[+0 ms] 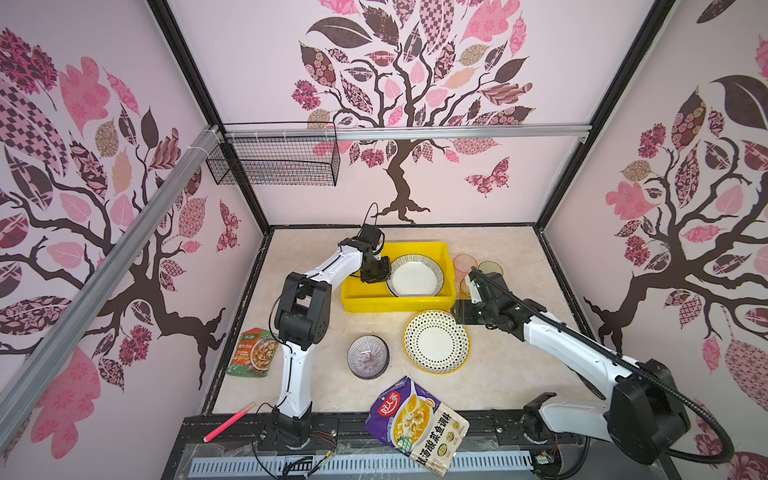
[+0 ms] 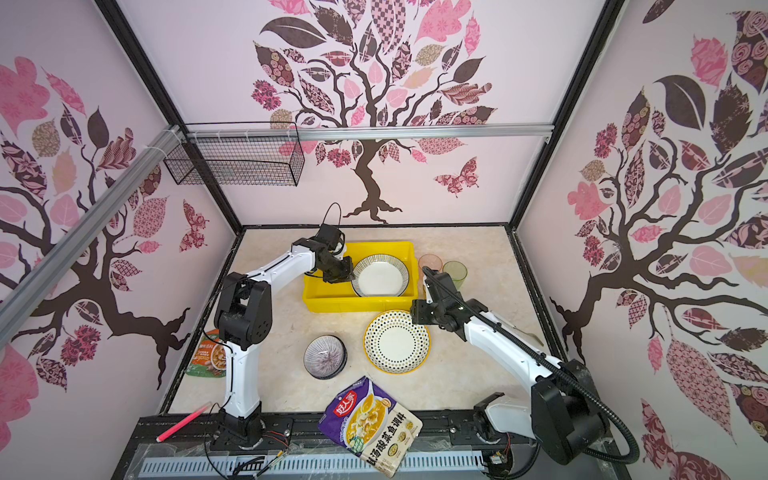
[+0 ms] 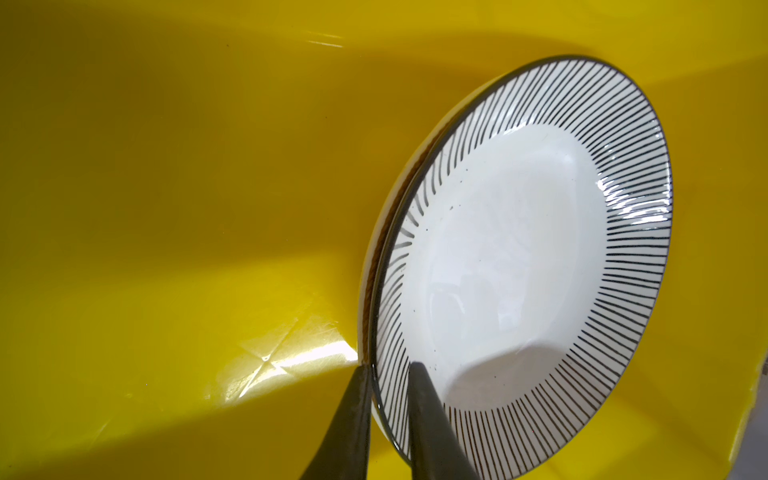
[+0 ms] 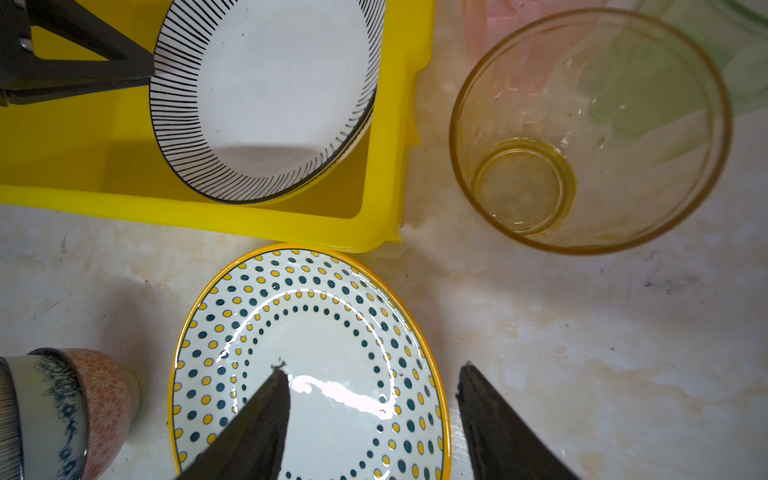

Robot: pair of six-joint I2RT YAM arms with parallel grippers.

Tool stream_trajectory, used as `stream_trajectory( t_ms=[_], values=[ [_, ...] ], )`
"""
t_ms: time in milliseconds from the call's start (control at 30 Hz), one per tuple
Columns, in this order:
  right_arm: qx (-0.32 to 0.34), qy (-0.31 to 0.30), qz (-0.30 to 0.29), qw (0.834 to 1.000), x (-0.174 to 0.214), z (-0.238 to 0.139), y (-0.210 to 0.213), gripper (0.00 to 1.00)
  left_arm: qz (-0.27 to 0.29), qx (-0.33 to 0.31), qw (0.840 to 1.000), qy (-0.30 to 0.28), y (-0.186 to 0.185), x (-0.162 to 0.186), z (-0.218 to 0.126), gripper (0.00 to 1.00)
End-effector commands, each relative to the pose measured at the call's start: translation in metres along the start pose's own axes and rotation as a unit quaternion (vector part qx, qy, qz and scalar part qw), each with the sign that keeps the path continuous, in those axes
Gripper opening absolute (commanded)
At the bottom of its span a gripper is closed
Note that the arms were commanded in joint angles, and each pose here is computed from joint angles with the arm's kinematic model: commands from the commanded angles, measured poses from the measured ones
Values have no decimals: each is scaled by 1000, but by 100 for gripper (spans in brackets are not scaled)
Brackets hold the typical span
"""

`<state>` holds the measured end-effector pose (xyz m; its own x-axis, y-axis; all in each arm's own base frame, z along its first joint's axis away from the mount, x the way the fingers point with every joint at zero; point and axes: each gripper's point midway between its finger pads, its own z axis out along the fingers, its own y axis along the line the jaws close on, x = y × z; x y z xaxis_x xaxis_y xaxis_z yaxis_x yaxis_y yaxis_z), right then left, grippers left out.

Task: Place the mixed dishes into the plastic bin
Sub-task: 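Lower the striped plate into the yellow bin onto the patterned plate with left gripper, then open the left gripper and lift it away from the striped plate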

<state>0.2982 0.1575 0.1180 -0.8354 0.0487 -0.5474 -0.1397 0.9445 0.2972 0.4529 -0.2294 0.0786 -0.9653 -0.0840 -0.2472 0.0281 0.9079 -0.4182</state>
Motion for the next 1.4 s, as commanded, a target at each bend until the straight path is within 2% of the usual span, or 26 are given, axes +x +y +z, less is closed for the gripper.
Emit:
stream_trajectory(
  t_ms=[0,467,867,1367],
  values=[
    [-2,6,4,1000,-4,-1,4,67,13,9,1000,-7,-8,-4,-3,20],
    [-1,18,4,1000,2,2,3,68,29,14,999,-8,-16,-10,-1,21],
    [7,26,6,1000,8,-1,-2,68,49,6,999,-22,-19,-17,-15,23],
    [10,16,22,1000,14,-12,-6,68,73,-8,995,-61,-24,-15,-66,27]
  ],
)
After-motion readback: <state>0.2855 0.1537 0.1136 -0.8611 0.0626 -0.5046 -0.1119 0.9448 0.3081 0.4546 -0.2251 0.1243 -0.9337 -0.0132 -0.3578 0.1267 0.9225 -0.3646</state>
